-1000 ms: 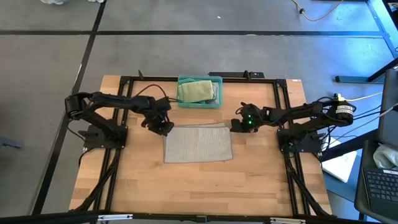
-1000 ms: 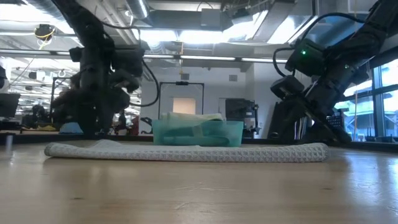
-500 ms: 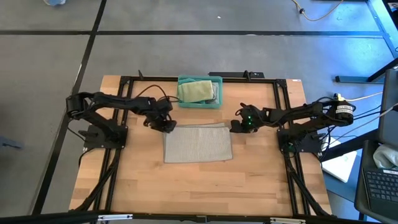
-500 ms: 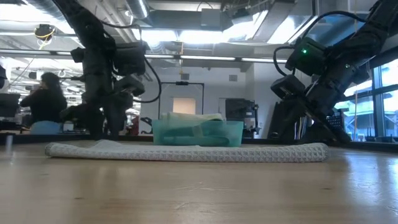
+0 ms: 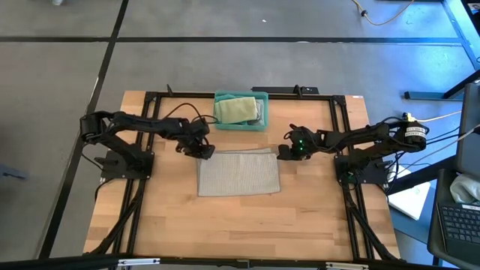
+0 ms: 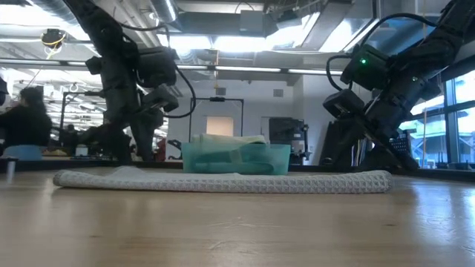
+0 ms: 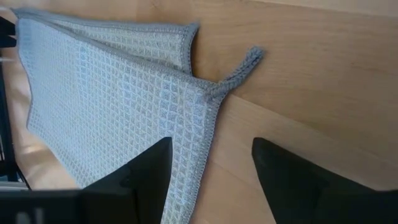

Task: Fold microfiber towels
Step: Fold the gray towel

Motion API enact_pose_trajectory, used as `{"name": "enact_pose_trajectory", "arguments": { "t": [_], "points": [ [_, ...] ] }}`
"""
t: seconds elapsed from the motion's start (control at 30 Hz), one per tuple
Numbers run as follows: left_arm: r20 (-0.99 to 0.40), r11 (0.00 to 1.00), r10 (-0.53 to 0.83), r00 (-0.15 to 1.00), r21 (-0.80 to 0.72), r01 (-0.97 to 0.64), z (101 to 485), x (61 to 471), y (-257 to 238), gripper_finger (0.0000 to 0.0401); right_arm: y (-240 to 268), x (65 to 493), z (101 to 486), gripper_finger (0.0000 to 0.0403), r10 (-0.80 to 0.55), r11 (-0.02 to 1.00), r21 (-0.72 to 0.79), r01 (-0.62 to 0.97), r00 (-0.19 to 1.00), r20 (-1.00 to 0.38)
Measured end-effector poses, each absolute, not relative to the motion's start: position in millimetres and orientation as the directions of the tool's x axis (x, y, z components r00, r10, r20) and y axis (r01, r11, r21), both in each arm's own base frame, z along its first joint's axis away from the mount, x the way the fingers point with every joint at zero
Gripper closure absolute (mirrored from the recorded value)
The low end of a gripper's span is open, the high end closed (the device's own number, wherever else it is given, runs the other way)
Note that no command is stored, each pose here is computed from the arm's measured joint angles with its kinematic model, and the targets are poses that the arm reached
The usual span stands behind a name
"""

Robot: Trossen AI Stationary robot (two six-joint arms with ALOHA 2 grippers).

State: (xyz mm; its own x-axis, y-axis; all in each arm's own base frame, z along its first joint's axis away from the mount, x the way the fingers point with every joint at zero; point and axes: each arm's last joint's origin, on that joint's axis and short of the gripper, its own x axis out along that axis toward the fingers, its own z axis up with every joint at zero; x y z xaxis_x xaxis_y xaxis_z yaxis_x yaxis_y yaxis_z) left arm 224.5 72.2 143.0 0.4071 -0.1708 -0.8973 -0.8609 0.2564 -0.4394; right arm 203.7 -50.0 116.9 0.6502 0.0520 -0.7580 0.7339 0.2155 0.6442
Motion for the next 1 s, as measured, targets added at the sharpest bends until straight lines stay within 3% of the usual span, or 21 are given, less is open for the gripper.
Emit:
{"name": "enact_pose_trajectory", "arguments": {
  "t": [0.37, 0.7, 1.0],
  "points": [
    [-0.918, 0.281, -0.158, 0.365, -0.396, -0.874, 132.8, 218.7, 60.0, 0.0235, -50.0, 203.7, 116.9, 0.0176, 0.054, 0.215, 0.645, 0.733, 0.650, -0.758],
    [-0.887, 0.253, -0.076, 0.455, -0.459, -0.852, 134.9, 228.5, 63.7, 0.0237, -50.2, 204.8, 117.3, 0.0176, 0.046, 0.201, 0.656, 0.728, 0.662, -0.748],
    [-0.874, 0.261, -0.088, 0.478, -0.483, -0.836, 136.0, 230.6, 63.6, 0.0278, -50.8, 204.9, 117.3, 0.0176, 0.015, 0.191, 0.649, 0.737, 0.658, -0.752]
  ]
}}
